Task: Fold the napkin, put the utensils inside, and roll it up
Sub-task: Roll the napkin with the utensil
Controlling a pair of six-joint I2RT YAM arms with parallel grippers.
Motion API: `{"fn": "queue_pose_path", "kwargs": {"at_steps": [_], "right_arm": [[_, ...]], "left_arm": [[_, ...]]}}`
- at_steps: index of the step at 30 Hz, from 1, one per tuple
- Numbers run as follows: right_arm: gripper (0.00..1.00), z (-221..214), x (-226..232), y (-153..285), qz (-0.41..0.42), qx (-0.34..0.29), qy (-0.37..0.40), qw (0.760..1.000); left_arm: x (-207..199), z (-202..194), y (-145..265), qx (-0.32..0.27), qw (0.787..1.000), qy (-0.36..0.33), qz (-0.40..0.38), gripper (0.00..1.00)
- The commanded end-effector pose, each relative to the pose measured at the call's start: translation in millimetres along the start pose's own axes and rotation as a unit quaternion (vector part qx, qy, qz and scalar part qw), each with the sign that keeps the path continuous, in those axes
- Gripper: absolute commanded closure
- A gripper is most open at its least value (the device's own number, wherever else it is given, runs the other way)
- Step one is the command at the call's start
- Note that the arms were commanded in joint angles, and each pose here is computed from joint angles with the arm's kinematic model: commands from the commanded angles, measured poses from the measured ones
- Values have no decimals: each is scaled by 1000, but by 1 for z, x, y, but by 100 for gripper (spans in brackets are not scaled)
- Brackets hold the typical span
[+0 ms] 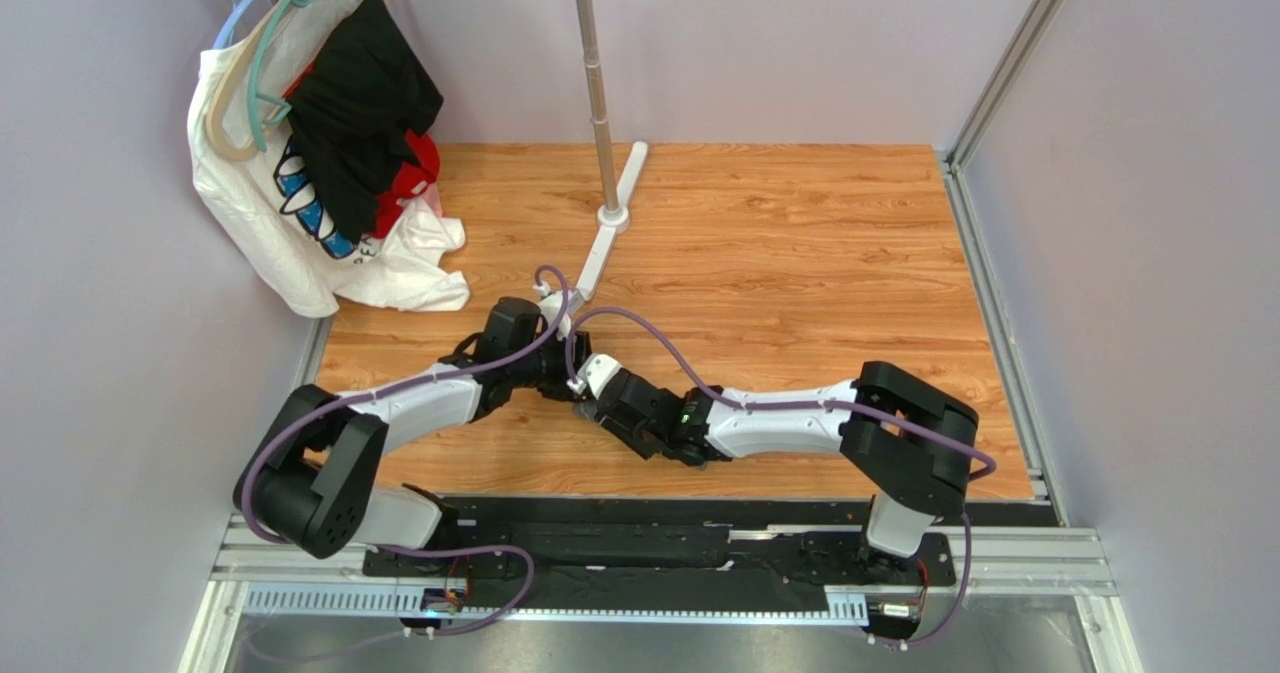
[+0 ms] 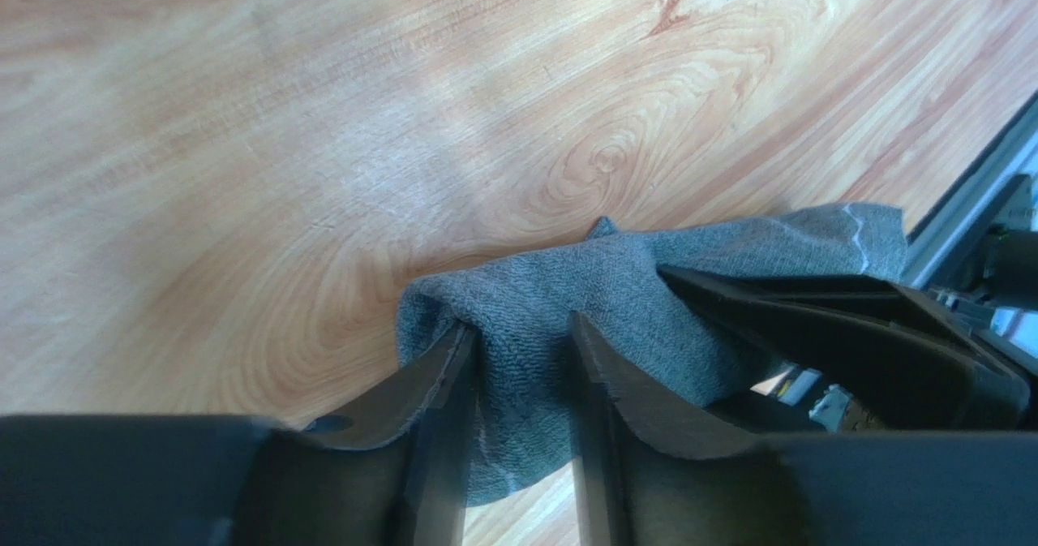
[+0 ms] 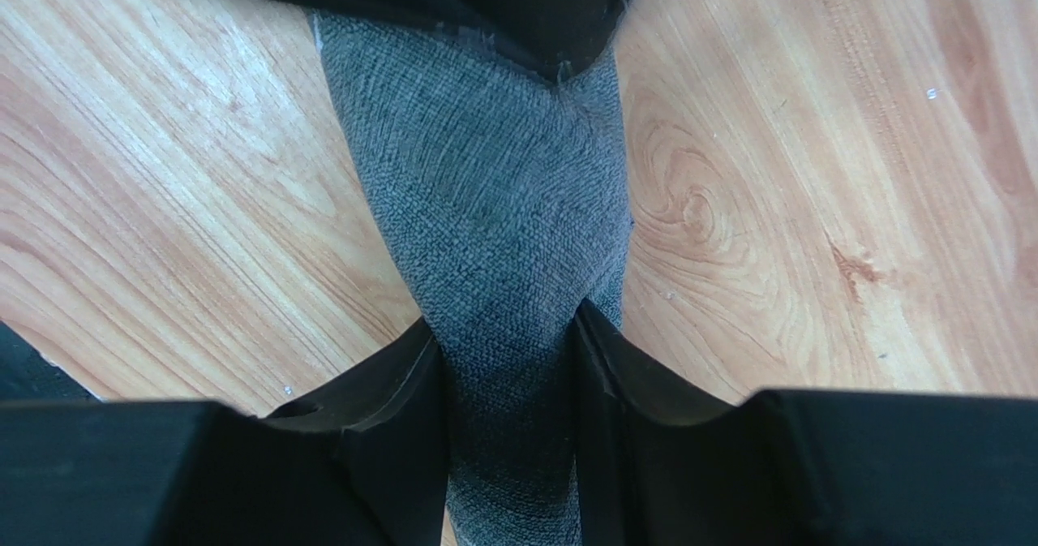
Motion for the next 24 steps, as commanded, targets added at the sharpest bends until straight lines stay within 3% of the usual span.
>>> {"fn": "queue_pose_path", "kwargs": {"at_steps": [1, 3, 8, 13, 24], "right_arm": [[64, -27, -5, -8, 35, 60, -48, 996], [65, -29, -7, -6, 61, 67, -79, 993], [65, -32, -13, -1, 116, 85, -147, 979], [66, -29, -23, 5, 168, 93, -221, 956], [66, -27, -26, 1, 221, 97, -251, 937]], "left_arm": [[-5, 15, 11, -32, 999, -5, 11, 39], [-5, 17, 17, -46, 999, 2, 23, 30], [-2, 17, 31, -73, 996, 27, 50, 23], [-2, 18, 46, -91, 993, 30, 63, 22], [-16, 20, 33, -120, 992, -31, -27, 22]]}}
Point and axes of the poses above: each gripper's point midway between its finger pads, its own y axis back along the fingers, its own x axis along the line the jaws close on, z = x × y, the point moved 4 cm from there along y, back along the fingers, and after that the axes turned 3 degrees about -y, right-handed, at the moved point
